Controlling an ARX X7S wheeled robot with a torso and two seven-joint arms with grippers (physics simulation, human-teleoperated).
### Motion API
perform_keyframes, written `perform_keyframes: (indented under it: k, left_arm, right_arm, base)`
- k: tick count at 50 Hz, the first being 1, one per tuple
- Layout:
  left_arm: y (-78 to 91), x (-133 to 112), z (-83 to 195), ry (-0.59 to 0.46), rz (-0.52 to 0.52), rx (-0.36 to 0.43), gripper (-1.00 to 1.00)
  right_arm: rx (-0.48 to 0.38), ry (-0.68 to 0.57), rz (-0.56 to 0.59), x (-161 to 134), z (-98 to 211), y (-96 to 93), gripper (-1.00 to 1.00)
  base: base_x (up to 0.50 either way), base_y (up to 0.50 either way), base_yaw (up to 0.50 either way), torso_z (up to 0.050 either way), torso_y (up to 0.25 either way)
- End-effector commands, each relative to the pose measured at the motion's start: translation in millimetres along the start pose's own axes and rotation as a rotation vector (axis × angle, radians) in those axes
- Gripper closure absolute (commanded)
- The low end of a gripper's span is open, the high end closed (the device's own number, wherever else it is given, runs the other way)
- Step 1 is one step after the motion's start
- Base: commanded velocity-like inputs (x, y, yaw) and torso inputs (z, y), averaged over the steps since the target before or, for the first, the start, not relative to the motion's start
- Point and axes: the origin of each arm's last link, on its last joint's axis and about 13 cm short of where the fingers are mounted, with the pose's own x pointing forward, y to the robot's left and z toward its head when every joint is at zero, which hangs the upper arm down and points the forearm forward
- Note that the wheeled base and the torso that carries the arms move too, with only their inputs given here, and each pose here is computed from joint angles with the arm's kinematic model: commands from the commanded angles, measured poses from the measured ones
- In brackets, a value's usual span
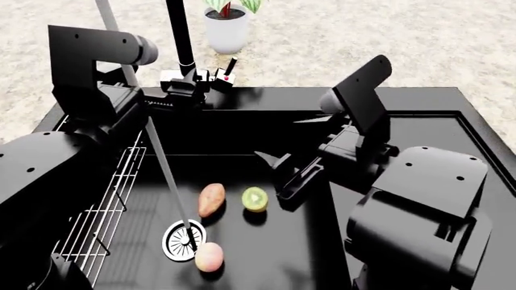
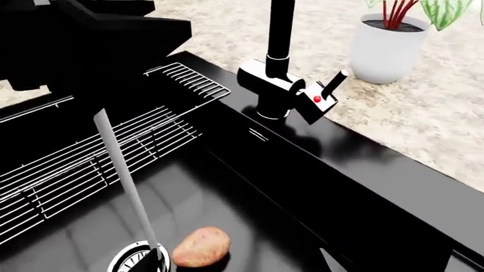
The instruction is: Pick the apricots and kiwis from the sink and place them in one bowl. Place the sweet potato in the other bowl. Then turn off the sink faucet.
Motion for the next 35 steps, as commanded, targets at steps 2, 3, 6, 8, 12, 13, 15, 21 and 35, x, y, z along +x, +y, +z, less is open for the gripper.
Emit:
perform_keyframes:
  k: [2,3,6,8,12,13,15,21,35]
  left_arm:
    - [1.7,0.7,-1.8,0.003,0.008,-0.003,-1.00]
    - [1.8,0.7,-1.6,0.002,0.009,-0.003,-1.00]
    - [1.8,0.4,-1.2,0.001,0.008,-0.004,-1.00]
    - [2.4,0.3,-0.9,0.000,0.009,-0.006,-1.00]
    - [4.0,1.4,-1.4,0.002,0.013,-0.008,-1.00]
    - [4.1,1.6,-1.3,0.002,0.014,-0.009,-1.00]
    - [4.3,2.1,-1.6,0.002,0.014,-0.010,-1.00]
    - [4.1,2.6,-1.8,0.003,0.018,-0.007,-1.00]
    - [3.6,4.6,-2.8,0.007,0.023,-0.002,-1.00]
  right_arm:
    - [0.066,0.085,0.049,7.7,-23.8,3.5,-1.00]
    - [0.069,0.095,0.052,8.5,-25.9,4.6,-1.00]
    - [0.066,0.120,0.068,11.0,-30.9,8.5,-1.00]
    - [0.061,0.127,0.077,12.4,-31.1,9.7,-1.00]
    - [0.045,0.144,0.097,16.3,-29.2,11.1,-1.00]
    - [0.044,0.150,0.101,17.2,-29.4,11.4,-1.00]
    - [0.057,0.171,0.108,25.3,-15.3,-0.9,-1.00]
    - [0.090,0.213,0.128,89.2,-7.3,-19.3,-1.00]
    - [0.158,0.296,0.127,103.1,-25.7,-27.7,-1.00]
  base:
    - [0.00,0.00,0.00,0.000,0.000]
    - [0.00,0.00,0.00,0.000,0.000]
    - [0.00,0.00,0.00,0.000,0.000]
    - [0.00,0.00,0.00,-0.008,0.000]
    - [0.00,0.00,0.00,-0.011,-0.004]
    - [0.00,0.00,0.00,-0.011,-0.011]
    - [0.00,0.00,0.00,-0.011,-0.006]
    - [0.00,0.00,0.00,-0.002,0.000]
    - [0.00,0.00,0.00,0.000,0.000]
